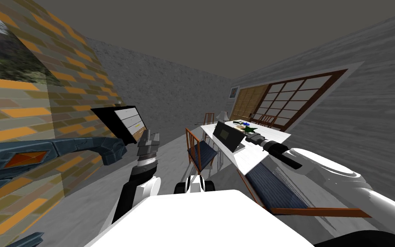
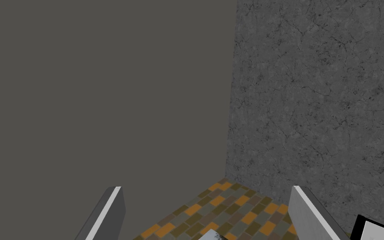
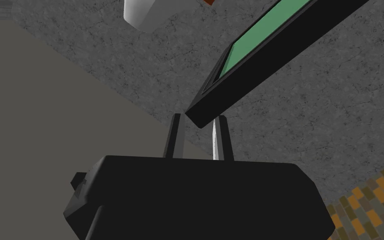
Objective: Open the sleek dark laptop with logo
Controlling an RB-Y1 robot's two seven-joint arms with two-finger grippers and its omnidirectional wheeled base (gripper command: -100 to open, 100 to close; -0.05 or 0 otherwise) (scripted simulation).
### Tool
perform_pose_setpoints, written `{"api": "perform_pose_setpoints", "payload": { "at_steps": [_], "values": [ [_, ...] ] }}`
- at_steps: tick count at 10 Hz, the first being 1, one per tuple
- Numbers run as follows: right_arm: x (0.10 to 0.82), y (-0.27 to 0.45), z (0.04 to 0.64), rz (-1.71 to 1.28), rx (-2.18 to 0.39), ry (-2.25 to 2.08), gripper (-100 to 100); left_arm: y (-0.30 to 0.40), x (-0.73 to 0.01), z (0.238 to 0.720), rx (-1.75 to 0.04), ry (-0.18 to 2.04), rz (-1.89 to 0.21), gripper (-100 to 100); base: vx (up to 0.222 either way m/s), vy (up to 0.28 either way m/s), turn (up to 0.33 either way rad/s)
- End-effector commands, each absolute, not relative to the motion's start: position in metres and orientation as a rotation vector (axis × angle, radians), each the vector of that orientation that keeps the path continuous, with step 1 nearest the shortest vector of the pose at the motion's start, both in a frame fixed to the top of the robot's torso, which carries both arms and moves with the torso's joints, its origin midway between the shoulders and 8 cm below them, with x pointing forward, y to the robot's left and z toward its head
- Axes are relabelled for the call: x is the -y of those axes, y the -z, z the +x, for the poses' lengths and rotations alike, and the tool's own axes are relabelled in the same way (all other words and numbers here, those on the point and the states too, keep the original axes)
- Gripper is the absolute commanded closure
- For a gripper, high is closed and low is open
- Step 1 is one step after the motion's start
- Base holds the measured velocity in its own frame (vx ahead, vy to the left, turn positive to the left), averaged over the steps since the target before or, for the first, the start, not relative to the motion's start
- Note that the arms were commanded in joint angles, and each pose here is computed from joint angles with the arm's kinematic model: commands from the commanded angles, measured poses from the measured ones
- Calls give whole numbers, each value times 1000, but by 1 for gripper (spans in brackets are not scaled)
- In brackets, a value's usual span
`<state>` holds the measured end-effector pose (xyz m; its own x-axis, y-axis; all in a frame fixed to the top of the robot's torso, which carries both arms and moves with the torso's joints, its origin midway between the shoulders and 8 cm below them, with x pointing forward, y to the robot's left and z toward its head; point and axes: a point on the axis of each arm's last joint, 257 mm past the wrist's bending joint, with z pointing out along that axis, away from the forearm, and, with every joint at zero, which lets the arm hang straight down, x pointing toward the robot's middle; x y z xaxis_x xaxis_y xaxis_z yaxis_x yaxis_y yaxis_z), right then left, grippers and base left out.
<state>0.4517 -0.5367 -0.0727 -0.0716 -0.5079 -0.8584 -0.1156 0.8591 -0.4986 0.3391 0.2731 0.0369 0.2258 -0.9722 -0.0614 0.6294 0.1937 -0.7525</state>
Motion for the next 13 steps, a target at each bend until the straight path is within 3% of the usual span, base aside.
{"api": "perform_pose_setpoints", "payload": {
  "at_steps": [1, 10, 13],
  "values": [
    [539, 83, 449, -427, -1668, 274, 100, -37, -273, 339, -617, 1229, -678, 0, 10, -73, 52],
    [549, 131, 431, -154, -1805, 20, 100, -37, -273, 339, -617, 1229, -678, 0, 18, -104, 60],
    [570, 136, 420, -160, -1815, 39, 100, -37, -273, 339, -617, 1228, -678, 0, 39, -21, -104]
  ]
}}
